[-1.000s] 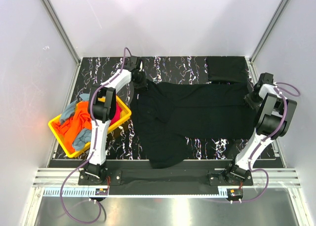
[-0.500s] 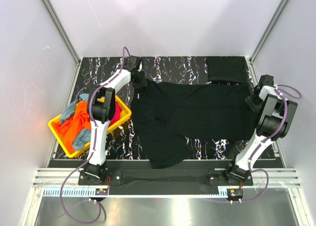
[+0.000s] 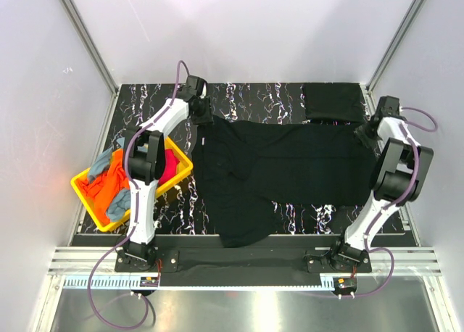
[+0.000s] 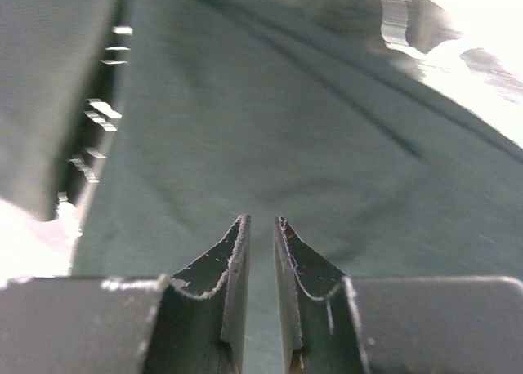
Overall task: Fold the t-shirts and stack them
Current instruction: Fold the tshirt
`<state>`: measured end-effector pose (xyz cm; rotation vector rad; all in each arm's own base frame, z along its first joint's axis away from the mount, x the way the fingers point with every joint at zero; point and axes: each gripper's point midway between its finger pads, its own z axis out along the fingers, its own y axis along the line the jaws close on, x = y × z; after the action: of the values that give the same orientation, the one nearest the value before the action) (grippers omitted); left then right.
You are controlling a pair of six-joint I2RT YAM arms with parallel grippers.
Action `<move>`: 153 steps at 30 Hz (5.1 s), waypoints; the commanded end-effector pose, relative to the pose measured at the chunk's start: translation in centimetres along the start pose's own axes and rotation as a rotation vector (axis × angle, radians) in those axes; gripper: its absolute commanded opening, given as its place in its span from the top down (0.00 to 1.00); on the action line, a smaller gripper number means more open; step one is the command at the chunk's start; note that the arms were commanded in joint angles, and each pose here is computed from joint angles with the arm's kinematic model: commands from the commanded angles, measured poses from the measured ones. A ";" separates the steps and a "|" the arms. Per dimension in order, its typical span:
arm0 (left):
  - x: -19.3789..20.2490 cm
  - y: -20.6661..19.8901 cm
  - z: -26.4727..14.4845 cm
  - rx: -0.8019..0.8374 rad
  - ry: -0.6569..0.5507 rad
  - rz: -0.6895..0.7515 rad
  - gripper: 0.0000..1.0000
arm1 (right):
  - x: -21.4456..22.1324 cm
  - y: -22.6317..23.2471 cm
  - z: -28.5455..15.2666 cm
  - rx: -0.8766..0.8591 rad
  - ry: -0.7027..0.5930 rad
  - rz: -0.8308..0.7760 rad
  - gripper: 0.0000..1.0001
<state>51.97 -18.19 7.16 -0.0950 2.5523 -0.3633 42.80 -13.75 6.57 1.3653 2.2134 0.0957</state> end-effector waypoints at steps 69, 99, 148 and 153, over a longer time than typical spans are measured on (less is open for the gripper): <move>19.3 -3.4 -13.1 0.083 0.041 0.012 0.57 | 34.9 9.5 -15.2 -0.395 0.445 -0.293 0.63; 19.8 -0.2 -7.2 0.030 0.080 -0.055 0.55 | 42.4 10.7 -12.6 -0.337 0.533 -0.230 0.63; 17.6 -2.3 -14.7 -0.019 -0.027 0.028 1.00 | 38.9 11.8 -14.7 -0.431 0.380 -0.371 1.00; 18.8 -3.2 -15.3 -0.010 -0.017 0.044 1.00 | 37.3 11.2 -14.8 -0.415 0.308 -0.400 1.00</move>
<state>27.91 -20.02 9.23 -0.0263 2.5726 -0.3379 31.04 27.35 5.34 0.7688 2.5695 0.6596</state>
